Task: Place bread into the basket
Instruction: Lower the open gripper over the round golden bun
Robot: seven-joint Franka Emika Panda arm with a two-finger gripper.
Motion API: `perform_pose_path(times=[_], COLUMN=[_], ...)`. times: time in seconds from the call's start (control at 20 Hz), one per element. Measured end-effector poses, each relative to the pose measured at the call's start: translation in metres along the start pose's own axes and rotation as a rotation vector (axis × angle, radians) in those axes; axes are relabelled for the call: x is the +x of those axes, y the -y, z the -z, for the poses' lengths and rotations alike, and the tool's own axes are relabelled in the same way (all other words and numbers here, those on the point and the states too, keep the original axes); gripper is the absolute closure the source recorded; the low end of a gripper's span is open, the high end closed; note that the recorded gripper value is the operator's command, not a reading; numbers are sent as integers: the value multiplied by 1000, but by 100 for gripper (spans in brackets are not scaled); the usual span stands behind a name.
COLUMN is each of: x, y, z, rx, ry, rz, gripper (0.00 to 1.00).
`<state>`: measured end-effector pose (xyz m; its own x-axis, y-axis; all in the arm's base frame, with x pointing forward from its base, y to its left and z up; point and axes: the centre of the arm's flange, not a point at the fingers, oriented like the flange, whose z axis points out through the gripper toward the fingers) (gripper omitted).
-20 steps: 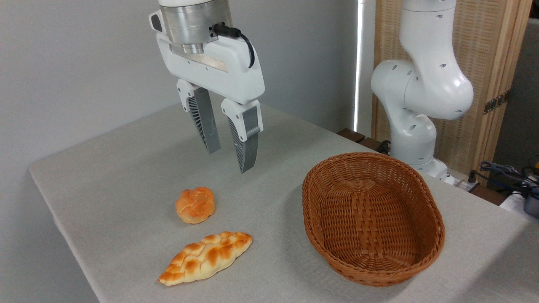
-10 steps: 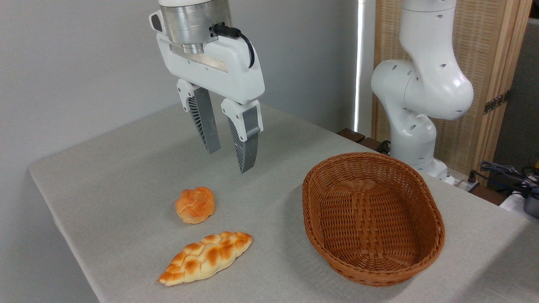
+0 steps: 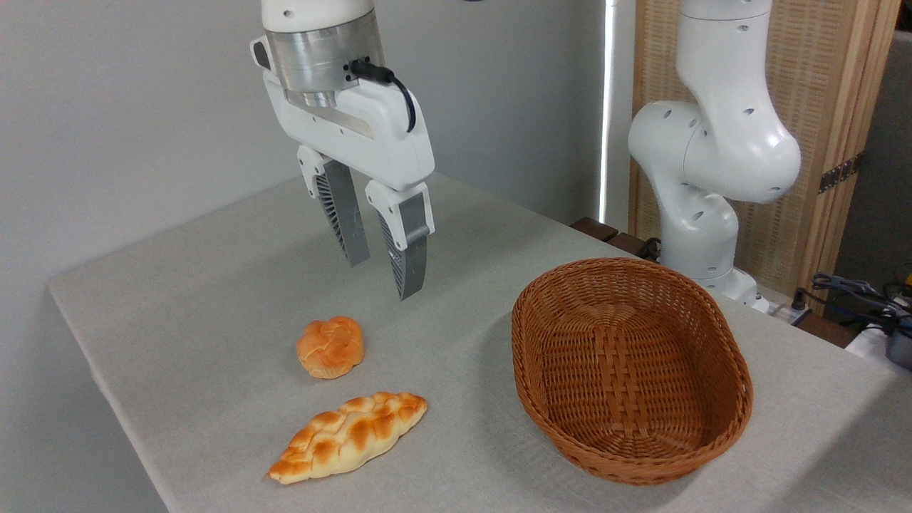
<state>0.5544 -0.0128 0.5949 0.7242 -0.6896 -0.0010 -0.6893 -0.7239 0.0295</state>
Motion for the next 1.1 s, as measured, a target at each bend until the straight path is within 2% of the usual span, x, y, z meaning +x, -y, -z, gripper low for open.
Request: perform_pose_path(times=[0.3,0.9,1.1], x=[18,33,46], y=[-7,-22,-29], z=[-17,-32,-43], rx=[36,45,76], ry=[-39,-49,-86], rz=[-31,-68,-91], gripper=[0,0,0])
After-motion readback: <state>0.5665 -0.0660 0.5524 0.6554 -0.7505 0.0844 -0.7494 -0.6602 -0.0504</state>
